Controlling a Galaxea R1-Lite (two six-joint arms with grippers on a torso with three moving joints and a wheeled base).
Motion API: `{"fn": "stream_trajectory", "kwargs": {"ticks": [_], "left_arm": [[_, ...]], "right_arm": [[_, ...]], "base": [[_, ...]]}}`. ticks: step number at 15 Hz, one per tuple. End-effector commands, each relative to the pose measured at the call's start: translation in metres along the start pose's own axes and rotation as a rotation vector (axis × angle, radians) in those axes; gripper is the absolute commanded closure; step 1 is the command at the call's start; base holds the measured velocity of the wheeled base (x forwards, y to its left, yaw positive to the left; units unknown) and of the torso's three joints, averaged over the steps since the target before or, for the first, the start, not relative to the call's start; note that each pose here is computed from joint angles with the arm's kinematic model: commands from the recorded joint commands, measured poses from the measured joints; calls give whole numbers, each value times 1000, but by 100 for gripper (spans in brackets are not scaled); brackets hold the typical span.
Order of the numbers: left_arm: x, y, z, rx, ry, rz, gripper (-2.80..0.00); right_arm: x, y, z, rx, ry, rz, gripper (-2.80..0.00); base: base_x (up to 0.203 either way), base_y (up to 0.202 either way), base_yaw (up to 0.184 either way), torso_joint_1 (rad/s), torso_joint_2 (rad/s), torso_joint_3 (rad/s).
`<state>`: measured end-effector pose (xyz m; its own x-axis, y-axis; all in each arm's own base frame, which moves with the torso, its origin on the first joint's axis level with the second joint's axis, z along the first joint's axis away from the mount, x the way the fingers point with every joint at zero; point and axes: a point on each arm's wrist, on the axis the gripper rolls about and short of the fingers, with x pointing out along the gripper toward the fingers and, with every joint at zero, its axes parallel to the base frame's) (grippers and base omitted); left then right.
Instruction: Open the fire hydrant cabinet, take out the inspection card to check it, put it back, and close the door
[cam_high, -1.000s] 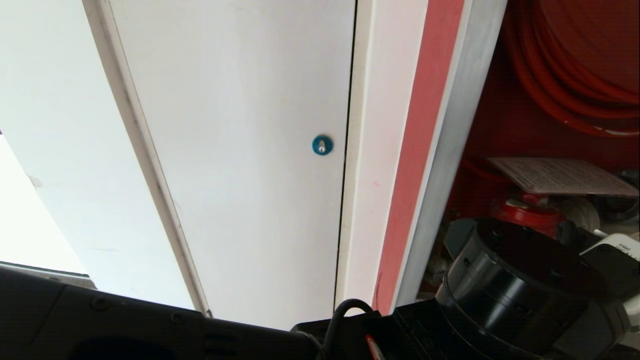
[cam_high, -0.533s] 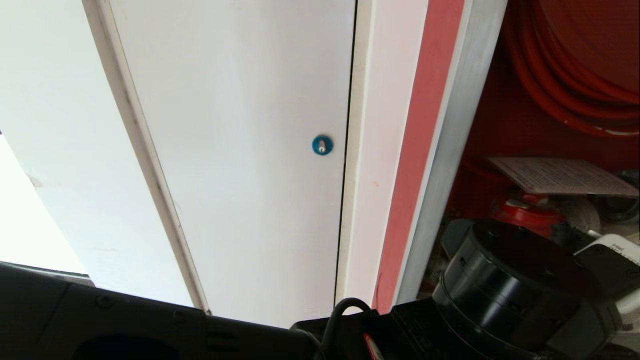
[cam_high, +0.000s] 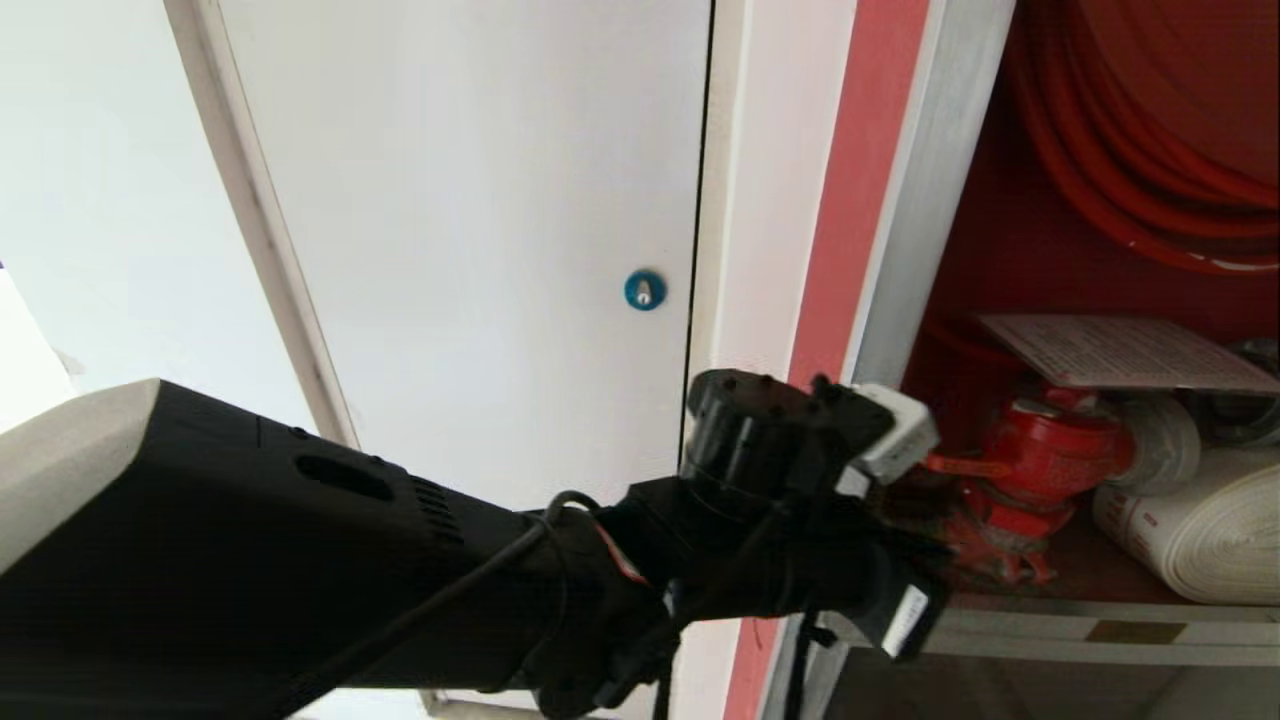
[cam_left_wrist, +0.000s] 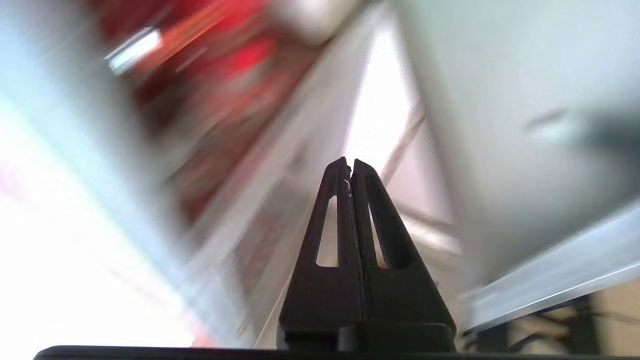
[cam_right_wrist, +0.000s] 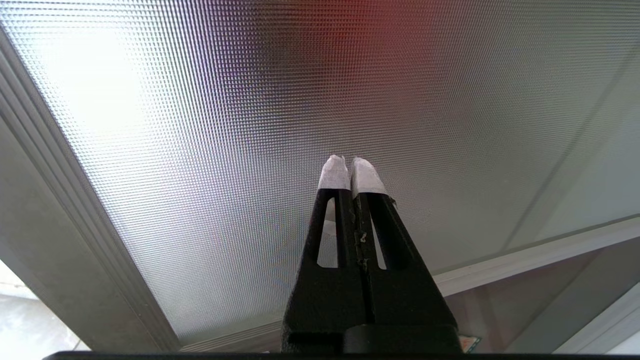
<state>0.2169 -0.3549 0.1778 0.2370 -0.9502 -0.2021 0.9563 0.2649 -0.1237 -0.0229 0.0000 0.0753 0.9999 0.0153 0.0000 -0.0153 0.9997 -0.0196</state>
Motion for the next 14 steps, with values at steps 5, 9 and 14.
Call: {"fn": "stream_trajectory", "kwargs": {"ticks": [5,9,14], "left_arm": [[-99,48,-9,-29,-43,214,0],[-170,58,-9,-28,-83,369,0],[-245,57,-13,-12,-134,569,0]], "right_arm": [[0,0,0,0,0,2,0],[0,0,0,0,0,2,0],[0,0,0,0,0,2,0]], "base": [[0,0,0,0,0,0],[0,0,0,0,0,0],[0,0,0,0,0,0]]}}
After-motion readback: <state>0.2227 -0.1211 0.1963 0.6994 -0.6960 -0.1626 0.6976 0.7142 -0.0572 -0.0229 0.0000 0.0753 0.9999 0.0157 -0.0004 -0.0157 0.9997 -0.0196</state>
